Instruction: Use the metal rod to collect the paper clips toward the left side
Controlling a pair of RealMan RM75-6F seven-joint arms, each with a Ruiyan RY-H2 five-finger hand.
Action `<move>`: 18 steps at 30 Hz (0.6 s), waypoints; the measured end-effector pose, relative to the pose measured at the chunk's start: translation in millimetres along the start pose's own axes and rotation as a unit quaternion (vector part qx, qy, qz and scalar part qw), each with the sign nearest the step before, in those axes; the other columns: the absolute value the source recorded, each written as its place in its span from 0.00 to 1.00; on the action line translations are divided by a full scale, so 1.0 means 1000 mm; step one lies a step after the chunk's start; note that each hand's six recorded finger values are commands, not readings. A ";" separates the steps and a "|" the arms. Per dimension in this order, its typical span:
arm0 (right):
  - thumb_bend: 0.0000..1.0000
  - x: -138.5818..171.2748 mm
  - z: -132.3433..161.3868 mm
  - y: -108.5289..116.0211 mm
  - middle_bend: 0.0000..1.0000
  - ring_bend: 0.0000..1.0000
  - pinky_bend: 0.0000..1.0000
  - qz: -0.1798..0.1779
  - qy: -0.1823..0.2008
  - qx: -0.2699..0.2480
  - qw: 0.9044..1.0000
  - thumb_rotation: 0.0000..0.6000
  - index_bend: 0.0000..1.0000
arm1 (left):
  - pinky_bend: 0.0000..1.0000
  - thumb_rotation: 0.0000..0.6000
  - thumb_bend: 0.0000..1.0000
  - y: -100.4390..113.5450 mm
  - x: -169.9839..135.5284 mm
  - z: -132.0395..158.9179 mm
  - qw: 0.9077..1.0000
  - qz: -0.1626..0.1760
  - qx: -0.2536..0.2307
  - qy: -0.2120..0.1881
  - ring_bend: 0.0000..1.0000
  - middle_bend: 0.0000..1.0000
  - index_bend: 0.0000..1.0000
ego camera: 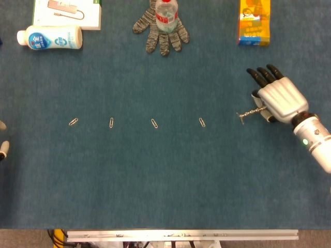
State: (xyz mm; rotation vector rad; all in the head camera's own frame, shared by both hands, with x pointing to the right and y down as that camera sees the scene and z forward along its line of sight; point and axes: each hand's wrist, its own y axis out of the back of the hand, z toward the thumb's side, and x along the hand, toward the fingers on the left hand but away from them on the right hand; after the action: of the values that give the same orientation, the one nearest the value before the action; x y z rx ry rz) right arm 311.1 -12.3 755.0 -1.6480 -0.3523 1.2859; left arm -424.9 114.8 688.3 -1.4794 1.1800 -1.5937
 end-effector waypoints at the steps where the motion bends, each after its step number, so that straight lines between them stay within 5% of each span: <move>1: 0.31 -0.001 0.001 0.002 0.05 0.00 0.00 -0.003 0.002 -0.001 1.000 1.00 0.66 | 0.32 1.00 0.29 0.000 0.000 0.000 1.000 0.000 0.000 0.000 0.28 0.33 0.42; 18: 0.31 -0.020 0.029 0.020 0.05 0.00 0.00 -0.032 0.038 -0.020 0.999 1.00 0.66 | 0.33 1.00 0.29 0.000 -0.001 -0.002 1.000 -0.005 0.003 0.003 0.28 0.33 0.42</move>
State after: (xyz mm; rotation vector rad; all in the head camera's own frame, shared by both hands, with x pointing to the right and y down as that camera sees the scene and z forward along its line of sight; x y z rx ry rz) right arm 271.9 -21.0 751.6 -1.7012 -0.3850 1.1728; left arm -426.3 116.1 688.0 -1.4793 1.1714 -1.6073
